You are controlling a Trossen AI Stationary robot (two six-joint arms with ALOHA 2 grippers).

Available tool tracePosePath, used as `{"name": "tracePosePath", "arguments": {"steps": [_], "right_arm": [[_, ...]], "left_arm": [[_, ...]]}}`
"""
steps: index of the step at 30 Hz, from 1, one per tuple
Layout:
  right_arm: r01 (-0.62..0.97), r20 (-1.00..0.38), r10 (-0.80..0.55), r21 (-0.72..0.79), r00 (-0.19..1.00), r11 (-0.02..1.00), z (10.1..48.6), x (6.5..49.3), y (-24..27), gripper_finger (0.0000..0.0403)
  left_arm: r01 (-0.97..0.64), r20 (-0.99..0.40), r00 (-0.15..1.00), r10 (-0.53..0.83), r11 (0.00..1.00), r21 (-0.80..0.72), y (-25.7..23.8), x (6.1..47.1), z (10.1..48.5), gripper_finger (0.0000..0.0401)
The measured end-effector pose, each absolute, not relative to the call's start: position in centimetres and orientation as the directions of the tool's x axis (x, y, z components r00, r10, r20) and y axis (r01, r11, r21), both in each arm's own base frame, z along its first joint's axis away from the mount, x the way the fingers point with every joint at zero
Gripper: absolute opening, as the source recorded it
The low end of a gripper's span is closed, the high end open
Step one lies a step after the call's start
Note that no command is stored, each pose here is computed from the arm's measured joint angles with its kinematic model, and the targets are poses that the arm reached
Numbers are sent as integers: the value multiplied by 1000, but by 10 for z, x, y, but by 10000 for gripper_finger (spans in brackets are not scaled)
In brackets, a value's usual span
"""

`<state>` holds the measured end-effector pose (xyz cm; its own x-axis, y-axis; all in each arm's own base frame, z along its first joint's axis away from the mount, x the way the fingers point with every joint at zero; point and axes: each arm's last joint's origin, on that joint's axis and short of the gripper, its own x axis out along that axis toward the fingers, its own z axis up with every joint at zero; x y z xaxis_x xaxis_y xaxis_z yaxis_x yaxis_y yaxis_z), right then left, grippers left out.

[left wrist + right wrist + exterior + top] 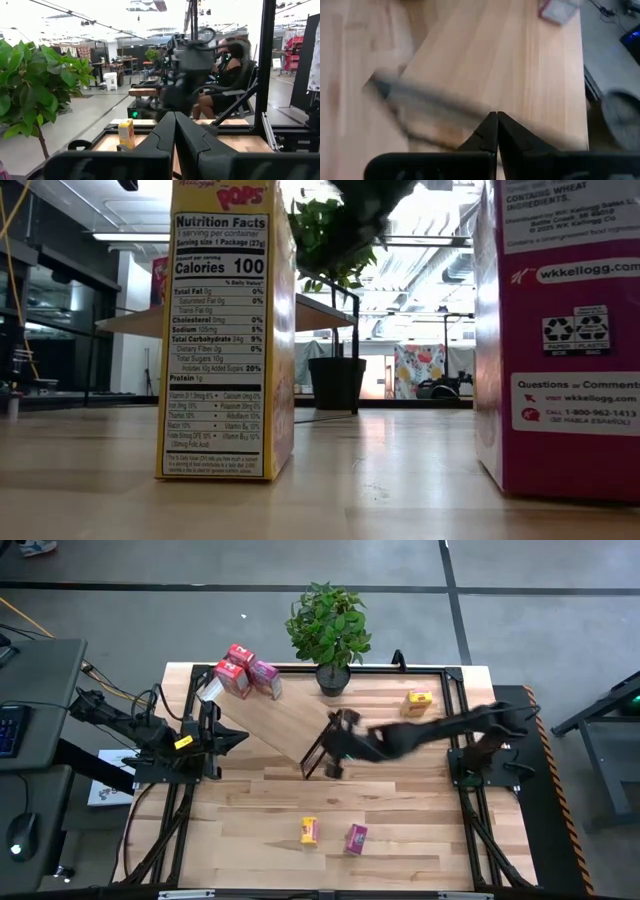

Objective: Stack cereal on shelf
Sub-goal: Put the bottom yellow cereal box on the shelf

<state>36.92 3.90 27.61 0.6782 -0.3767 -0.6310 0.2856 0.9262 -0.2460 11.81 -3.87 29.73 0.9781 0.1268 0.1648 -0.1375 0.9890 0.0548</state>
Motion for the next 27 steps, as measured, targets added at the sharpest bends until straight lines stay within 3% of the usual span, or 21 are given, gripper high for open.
{"name": "tracePosePath", "arguments": {"steps": [2, 7, 13, 17, 21, 27], "right_arm": [[303, -617, -390, -247, 683, 921, 274, 346, 56, 0], [354, -603, -295, -22, 742, 935, 275, 298, 81, 0], [321, -588, -181, 143, 788, 936, 285, 269, 95, 0], [289, -567, -174, 119, 805, 950, 289, 261, 102, 0], [283, -549, -230, 12, 803, 959, 290, 253, 111, 0], [390, -549, -352, -50, 758, 919, 289, 235, 113, 0]], "left_arm": [[-137, 168, 978, 127, 989, 52, -39, 118, 298, 0], [-137, 174, 977, 126, 989, 49, -39, 118, 298, 0], [-137, 167, 978, 126, 989, 53, -39, 119, 298, 0], [-107, 148, 984, 95, 992, 71, -42, 123, 295, 0], [30, 173, 984, -44, 996, 86, -52, 137, 294, 8], [59, 103, 992, -76, 986, 154, -73, 181, 281, 80]]}}
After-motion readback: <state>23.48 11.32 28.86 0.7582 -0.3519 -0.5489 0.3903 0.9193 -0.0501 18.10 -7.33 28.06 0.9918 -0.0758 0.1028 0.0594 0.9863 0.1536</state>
